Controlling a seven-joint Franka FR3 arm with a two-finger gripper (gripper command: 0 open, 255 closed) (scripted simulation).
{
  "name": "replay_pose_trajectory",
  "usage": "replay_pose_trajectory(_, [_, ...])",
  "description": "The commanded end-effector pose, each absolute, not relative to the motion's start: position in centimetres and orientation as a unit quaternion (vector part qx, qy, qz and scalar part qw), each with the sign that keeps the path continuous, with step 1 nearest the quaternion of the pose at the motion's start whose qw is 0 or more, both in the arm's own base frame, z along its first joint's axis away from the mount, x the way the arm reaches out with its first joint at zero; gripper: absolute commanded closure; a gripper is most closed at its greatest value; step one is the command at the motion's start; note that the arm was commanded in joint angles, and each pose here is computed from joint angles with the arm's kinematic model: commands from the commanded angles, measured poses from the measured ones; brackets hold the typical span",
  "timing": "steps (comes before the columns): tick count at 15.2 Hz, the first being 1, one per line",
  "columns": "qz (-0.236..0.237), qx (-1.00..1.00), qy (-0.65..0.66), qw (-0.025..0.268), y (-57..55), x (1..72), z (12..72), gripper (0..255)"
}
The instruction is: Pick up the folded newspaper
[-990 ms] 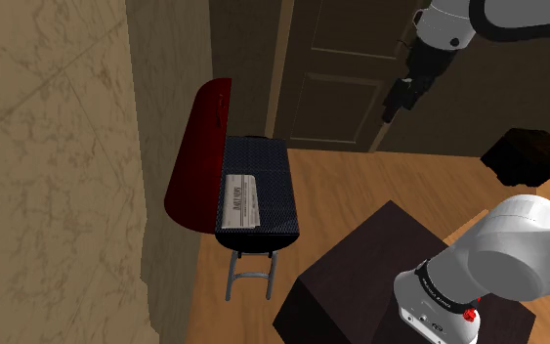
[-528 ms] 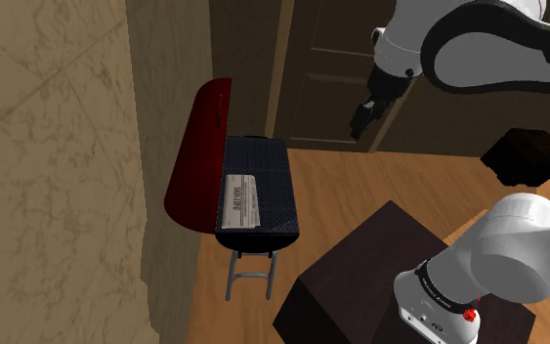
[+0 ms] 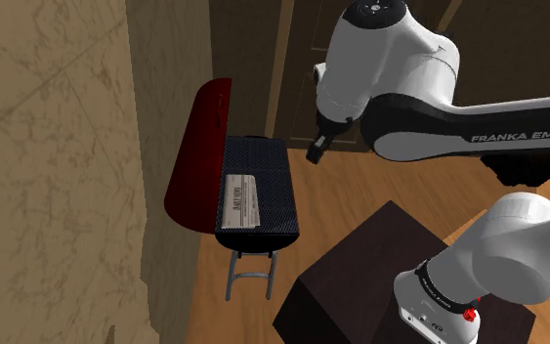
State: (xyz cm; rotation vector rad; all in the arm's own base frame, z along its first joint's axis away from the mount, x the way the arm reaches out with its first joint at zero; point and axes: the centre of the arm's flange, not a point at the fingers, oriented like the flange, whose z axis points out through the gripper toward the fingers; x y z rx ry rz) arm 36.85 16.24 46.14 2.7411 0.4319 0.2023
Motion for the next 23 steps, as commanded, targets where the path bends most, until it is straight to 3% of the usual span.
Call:
replay_pose_trajectory(1, [0.081, 0.961, 0.174, 0.199, 18.7, 37.1, 44.3, 0])
replay_pose_trajectory(23, [0.166, 0.813, 0.387, 0.403, 38.8, 37.3, 17.6, 0])
